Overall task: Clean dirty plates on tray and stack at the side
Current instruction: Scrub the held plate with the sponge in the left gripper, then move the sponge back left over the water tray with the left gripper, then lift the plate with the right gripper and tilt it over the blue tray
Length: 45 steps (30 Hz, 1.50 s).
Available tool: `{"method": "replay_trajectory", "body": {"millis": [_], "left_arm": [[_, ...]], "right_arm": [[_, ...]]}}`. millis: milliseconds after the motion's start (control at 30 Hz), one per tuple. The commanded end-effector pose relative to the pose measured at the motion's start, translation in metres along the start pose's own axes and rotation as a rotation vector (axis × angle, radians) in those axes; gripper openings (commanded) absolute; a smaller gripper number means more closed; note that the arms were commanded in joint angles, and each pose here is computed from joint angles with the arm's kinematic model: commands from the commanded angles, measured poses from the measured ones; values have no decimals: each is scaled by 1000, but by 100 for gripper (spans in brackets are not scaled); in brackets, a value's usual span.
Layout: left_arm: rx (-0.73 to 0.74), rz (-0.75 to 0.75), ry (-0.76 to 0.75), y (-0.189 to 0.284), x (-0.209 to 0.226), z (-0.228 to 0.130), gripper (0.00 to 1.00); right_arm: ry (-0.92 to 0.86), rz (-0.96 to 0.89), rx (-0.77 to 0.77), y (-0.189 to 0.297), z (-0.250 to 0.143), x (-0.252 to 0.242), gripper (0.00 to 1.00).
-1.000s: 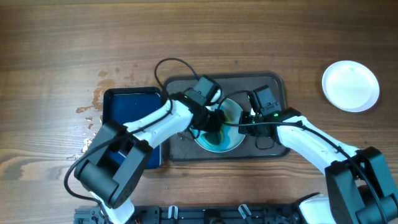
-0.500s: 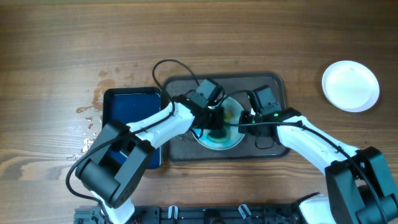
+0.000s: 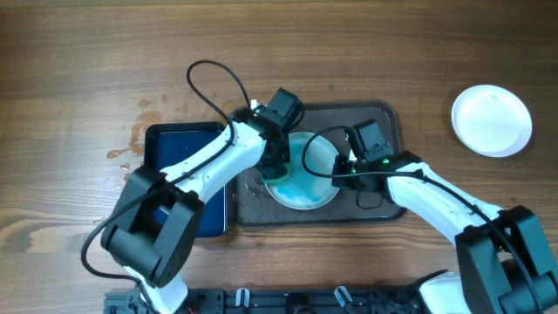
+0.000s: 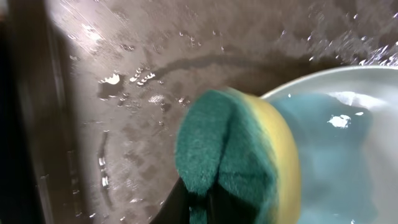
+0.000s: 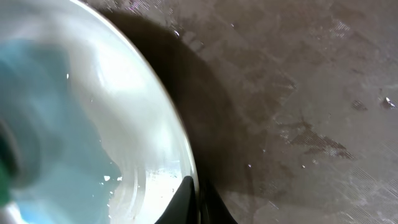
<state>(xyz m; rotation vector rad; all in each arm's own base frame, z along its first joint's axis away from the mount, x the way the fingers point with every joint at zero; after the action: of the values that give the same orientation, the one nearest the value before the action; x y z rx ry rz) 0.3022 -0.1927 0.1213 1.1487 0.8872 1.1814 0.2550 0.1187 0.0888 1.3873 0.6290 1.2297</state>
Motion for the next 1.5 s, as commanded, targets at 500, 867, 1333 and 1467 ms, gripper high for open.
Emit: {"method": "replay_trajectory", "body": {"millis": [500,867,1333,1467], "left_arm": [[25,142,322,89,119,19,4],[36,26,461,101,173,12,4],[-65,27,533,107,198,22,4],[-96,58,652,115,239,14,4]], "right_arm": [[187,-11,-163,61,49,41,4],[301,-34,-315,92,71,65,4],[588,-16,-369,111,24,128,4],[627,33,-381,115,12,144,4]]}}
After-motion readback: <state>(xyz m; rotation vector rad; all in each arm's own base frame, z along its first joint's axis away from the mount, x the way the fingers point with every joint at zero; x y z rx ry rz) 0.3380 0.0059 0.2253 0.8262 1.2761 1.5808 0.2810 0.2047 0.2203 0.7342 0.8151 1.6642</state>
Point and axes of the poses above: each gripper's point midway between its finger pads, its own y axis back along the fingers, its own x axis along the line the jaws close on, z = x × y, the point moved 9 cm from there along y, back along the fingers, and after that the axes turned 14 degrees about -y, right-handed, at the moved point
